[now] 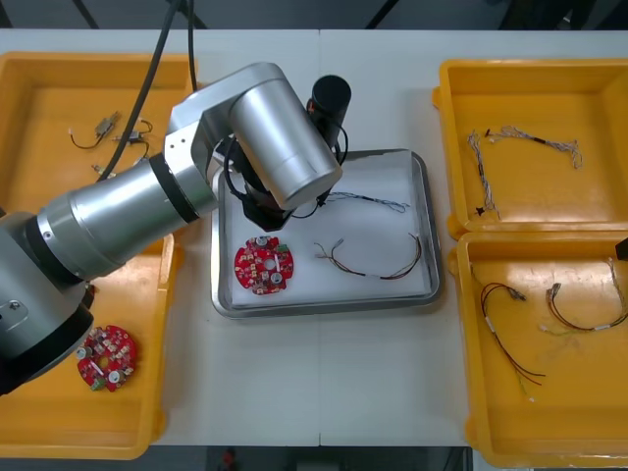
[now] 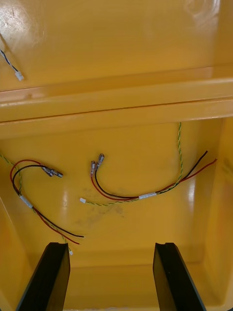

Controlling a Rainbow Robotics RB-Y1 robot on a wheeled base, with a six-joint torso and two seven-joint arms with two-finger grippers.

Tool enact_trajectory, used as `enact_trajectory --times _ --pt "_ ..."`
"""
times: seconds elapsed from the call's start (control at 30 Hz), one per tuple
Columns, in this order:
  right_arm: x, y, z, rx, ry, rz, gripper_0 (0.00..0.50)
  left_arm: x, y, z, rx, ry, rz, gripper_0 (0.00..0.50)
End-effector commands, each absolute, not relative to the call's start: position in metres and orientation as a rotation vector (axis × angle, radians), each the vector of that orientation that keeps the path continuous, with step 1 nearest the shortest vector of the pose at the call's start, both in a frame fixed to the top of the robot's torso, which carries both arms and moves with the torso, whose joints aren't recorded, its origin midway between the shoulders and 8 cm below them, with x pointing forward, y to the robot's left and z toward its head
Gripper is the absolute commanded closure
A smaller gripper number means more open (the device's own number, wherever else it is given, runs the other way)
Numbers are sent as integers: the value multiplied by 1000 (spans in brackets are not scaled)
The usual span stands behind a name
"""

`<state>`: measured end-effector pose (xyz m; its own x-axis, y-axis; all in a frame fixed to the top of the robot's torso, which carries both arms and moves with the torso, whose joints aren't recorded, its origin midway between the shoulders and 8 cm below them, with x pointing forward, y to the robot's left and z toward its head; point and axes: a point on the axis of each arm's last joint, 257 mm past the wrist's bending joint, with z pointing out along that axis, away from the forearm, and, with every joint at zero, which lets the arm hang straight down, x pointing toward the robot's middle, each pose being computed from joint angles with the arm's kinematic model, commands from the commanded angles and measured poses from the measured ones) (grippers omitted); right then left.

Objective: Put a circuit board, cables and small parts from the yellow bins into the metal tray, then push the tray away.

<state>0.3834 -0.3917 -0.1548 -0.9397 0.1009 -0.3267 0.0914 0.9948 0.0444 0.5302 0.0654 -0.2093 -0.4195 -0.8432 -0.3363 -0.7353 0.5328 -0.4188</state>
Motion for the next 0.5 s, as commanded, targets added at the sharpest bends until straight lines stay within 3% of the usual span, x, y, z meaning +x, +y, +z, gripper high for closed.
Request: enact_trajectory --times 0.03,0.23,0.33,0.5 --pt "383 -392 -146 210 2772 59 0 527 73 -130 -1109 2339 -307 4" --pt "383 -392 -146 210 2772 59 0 508 114 -76 -1019 2429 -297 0" --pt "383 -380 -158 203 2796 104 0 500 141 -58 -953 2465 -275 0" --pt "394 -375 -148 178 2769 97 0 489 173 -36 -822 2536 -264 0"
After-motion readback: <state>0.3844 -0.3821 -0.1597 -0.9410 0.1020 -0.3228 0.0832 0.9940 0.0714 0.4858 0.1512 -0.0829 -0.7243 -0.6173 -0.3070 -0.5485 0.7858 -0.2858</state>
